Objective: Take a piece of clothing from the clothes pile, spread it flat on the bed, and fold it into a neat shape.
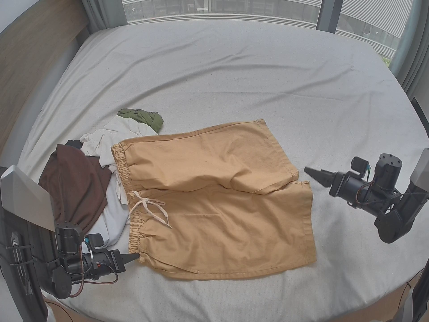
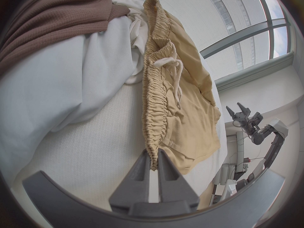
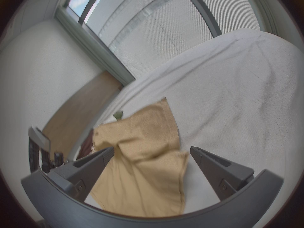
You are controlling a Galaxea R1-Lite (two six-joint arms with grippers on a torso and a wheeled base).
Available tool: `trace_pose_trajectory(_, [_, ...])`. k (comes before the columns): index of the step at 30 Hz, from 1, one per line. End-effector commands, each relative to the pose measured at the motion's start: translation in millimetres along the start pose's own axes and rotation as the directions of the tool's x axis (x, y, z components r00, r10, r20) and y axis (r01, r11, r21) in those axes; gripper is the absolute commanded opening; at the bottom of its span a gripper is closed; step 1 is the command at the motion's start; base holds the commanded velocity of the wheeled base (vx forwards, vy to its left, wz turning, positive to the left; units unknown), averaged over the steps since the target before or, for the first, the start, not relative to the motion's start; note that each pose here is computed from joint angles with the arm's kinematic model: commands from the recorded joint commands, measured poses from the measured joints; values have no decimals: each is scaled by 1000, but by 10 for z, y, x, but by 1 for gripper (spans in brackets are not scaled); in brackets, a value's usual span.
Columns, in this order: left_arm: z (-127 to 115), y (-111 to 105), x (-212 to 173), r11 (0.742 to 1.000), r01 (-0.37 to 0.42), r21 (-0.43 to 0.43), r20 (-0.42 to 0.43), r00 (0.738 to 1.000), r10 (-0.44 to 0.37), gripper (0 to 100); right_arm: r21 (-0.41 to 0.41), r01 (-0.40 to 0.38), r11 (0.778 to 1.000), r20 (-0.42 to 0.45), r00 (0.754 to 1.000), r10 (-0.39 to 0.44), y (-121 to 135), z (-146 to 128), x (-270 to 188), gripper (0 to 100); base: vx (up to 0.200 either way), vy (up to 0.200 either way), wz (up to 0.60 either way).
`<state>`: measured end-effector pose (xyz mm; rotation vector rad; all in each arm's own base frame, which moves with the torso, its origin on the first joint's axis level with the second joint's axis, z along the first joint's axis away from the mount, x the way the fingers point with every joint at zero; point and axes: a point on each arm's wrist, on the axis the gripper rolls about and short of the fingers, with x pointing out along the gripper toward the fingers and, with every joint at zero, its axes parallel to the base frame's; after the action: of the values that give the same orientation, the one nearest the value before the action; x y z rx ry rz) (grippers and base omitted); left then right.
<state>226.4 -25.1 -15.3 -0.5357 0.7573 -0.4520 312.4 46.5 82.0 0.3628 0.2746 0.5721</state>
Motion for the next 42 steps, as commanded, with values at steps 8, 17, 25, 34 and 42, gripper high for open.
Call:
trace_pose_trajectory(8, [-13, -57, -97, 1000, -1, 5, 5, 1000, 1, 0, -73, 94, 993, -326, 939, -113, 14, -416, -487, 100, 0, 0, 0])
trace_pose_trajectory(17, [-19, -62, -96, 1000, 0, 6, 2, 1000, 0, 0, 4, 133, 991, -539, 835, -110, 129, -563, -682, 100, 0, 0, 0])
trace_pose_trajectory(25, [-24, -73, -90, 1000, 4, 9, -2, 1000, -4, 0, 81, 82, 993, -617, 786, -15, 182, -710, -643, 100, 0, 0, 0])
trace_pose_trajectory(34, [-25, -75, -94, 1000, 4, 9, -2, 1000, -4, 0, 117, 80, 990, -666, 746, 18, 142, -872, -545, 100, 0, 0, 0])
trace_pose_trajectory(42, [-26, -78, -92, 1000, 5, 10, -3, 1000, -5, 0, 123, 80, 989, -669, 743, 23, 106, -896, -481, 100, 0, 0, 0])
